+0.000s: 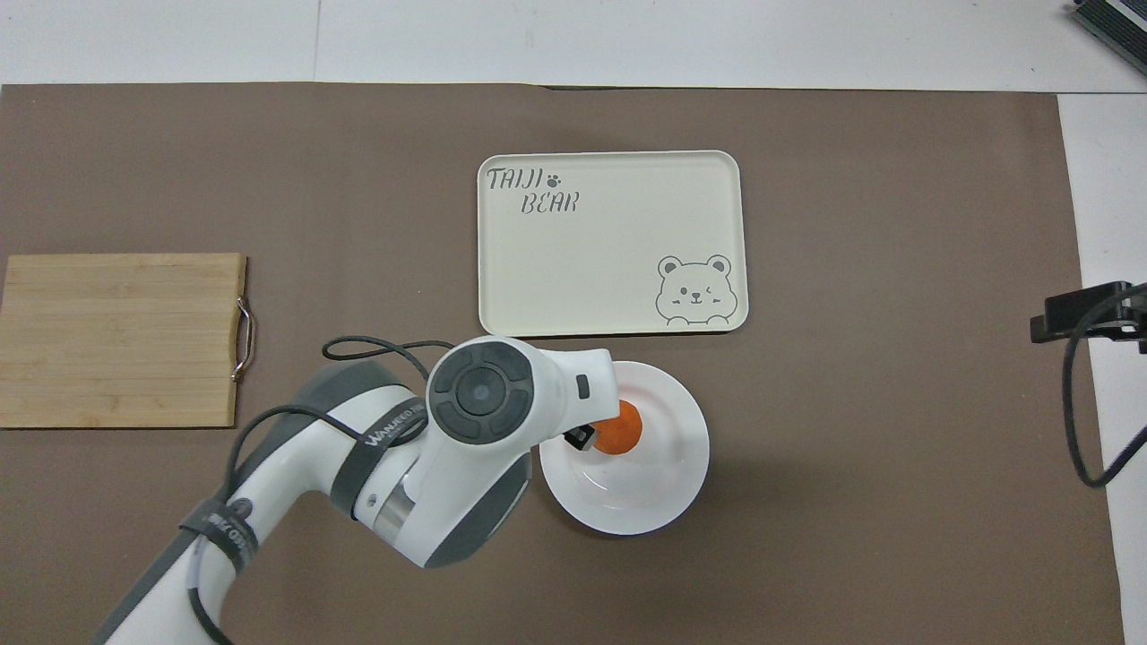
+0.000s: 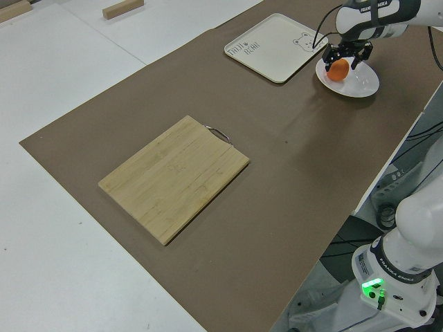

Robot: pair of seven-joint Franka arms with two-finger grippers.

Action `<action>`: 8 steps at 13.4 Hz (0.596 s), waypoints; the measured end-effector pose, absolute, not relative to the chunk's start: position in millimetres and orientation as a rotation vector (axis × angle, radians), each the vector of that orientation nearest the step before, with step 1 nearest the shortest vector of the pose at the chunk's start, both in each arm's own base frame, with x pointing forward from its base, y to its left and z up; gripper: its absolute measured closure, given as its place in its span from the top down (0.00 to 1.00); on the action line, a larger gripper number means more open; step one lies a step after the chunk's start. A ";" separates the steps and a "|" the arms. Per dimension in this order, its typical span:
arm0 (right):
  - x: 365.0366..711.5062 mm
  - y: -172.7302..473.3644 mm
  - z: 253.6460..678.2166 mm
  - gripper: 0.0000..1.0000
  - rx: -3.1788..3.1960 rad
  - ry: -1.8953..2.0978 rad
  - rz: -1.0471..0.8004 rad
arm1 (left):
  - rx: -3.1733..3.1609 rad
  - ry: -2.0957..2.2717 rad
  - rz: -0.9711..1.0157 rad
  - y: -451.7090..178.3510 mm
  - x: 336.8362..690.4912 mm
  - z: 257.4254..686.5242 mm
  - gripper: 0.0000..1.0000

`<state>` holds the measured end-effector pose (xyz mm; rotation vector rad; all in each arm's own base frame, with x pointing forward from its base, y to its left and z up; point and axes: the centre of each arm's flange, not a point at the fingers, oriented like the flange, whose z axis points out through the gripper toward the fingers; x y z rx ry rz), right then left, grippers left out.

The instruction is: Place orange and plate with both arms

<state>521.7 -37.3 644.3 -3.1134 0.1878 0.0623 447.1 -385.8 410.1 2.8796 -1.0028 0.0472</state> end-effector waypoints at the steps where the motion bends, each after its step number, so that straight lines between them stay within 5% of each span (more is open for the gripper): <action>1: 521.7 -37.3 644.3 1.00 -3.113 0.188 0.062 | 2.902 -0.958 0.025 -366.4 458.9 423.0 1.00; 8: 521.7 -37.3 644.3 1.00 -3.113 0.188 0.062 | 2.960 -0.786 0.042 -217.4 538.3 496.0 1.00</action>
